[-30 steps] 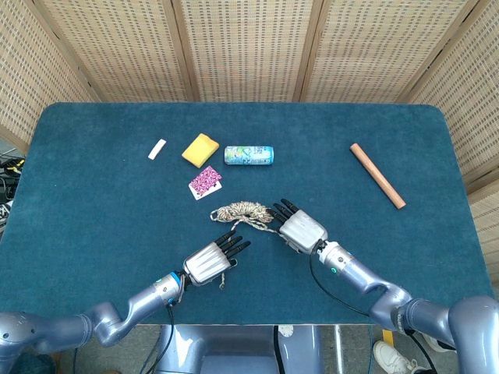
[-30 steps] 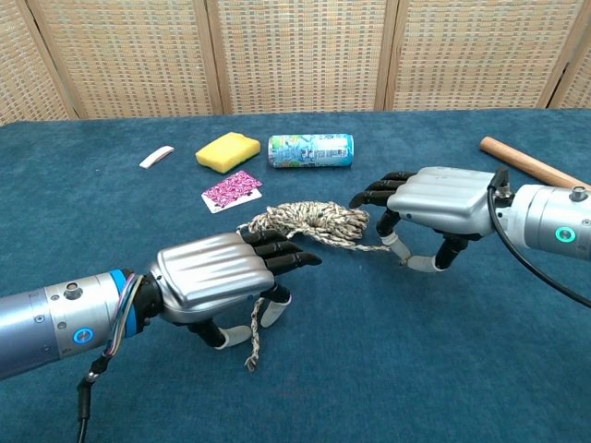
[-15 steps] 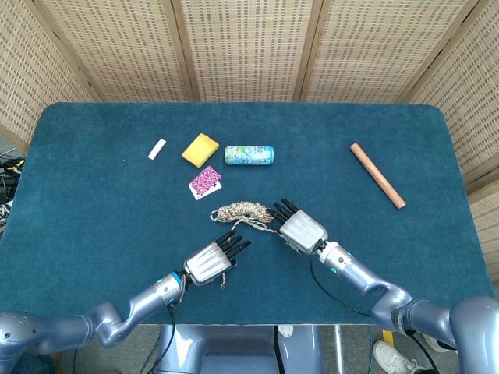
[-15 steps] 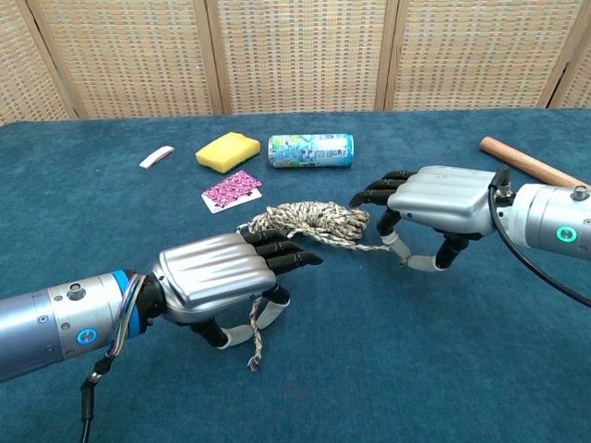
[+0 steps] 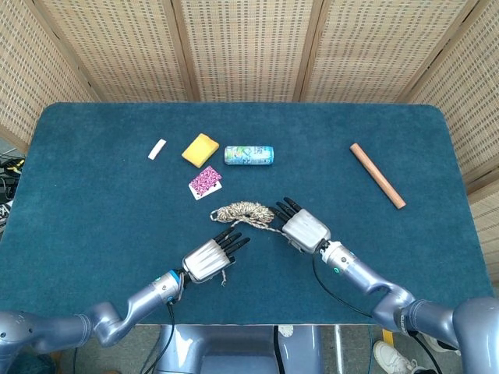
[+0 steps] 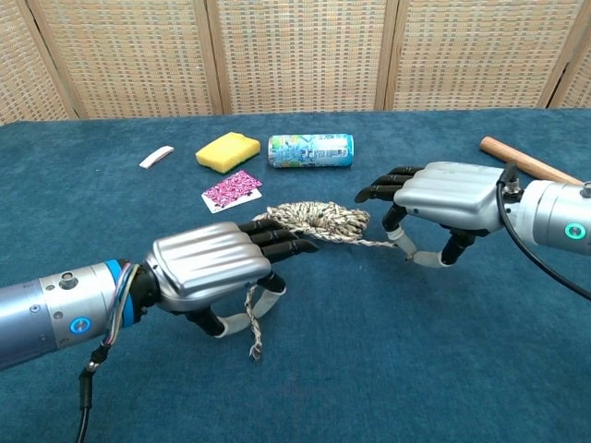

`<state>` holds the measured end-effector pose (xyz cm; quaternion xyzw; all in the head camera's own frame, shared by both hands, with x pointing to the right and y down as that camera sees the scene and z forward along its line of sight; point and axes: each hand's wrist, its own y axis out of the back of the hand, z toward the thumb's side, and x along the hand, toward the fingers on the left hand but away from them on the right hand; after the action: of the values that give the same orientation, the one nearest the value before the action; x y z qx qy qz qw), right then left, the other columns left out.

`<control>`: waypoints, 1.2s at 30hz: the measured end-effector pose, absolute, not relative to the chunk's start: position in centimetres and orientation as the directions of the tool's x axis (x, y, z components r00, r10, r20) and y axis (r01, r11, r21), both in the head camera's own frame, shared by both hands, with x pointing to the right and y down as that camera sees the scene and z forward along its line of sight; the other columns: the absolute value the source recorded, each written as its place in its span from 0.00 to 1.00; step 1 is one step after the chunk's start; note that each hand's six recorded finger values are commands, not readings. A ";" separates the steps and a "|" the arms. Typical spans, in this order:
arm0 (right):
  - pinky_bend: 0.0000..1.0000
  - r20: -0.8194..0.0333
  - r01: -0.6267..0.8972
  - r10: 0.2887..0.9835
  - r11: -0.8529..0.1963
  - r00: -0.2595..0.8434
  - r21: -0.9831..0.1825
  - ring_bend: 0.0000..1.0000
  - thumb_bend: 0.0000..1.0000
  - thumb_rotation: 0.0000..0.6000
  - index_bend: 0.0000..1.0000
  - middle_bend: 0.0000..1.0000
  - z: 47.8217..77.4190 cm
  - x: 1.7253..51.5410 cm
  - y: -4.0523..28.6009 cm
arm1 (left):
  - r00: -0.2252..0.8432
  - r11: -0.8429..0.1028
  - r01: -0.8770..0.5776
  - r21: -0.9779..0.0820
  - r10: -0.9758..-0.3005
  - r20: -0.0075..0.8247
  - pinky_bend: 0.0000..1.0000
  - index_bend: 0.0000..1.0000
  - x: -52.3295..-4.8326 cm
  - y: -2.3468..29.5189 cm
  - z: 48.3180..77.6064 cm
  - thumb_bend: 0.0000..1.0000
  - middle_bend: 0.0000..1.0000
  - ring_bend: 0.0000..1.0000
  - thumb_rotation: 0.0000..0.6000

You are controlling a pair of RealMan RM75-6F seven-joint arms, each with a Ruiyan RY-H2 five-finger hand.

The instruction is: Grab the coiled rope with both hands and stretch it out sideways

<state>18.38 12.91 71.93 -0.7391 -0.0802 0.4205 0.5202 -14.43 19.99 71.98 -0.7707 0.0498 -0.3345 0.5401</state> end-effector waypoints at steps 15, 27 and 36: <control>0.00 -0.511 -0.332 0.669 -0.389 0.540 -0.859 0.00 0.52 1.00 0.64 0.06 69.9 23.5 10.2 | 0.574 -0.385 0.198 -0.901 -0.700 0.425 0.00 0.67 -28.0 11.6 68.1 0.50 0.00 0.00 1.00; 0.00 -0.546 -0.412 0.734 -0.387 0.404 -0.825 0.00 0.52 1.00 0.65 0.06 68.8 30.9 9.8 | 0.413 -0.419 0.160 -0.894 -0.794 0.446 0.00 0.67 -37.8 9.5 67.9 0.50 0.00 0.00 1.00; 0.00 -0.557 -0.423 0.741 -0.397 0.375 -0.814 0.00 0.44 1.00 0.49 0.04 68.7 32.5 10.3 | 0.386 -0.445 0.125 -0.887 -0.802 0.457 0.00 0.59 -39.8 10.3 68.8 0.41 0.00 0.00 1.00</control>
<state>32.49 10.26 68.66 -0.6341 -0.1253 0.5446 0.5344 -39.75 10.31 68.77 -0.6897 0.2454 -0.4969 0.4660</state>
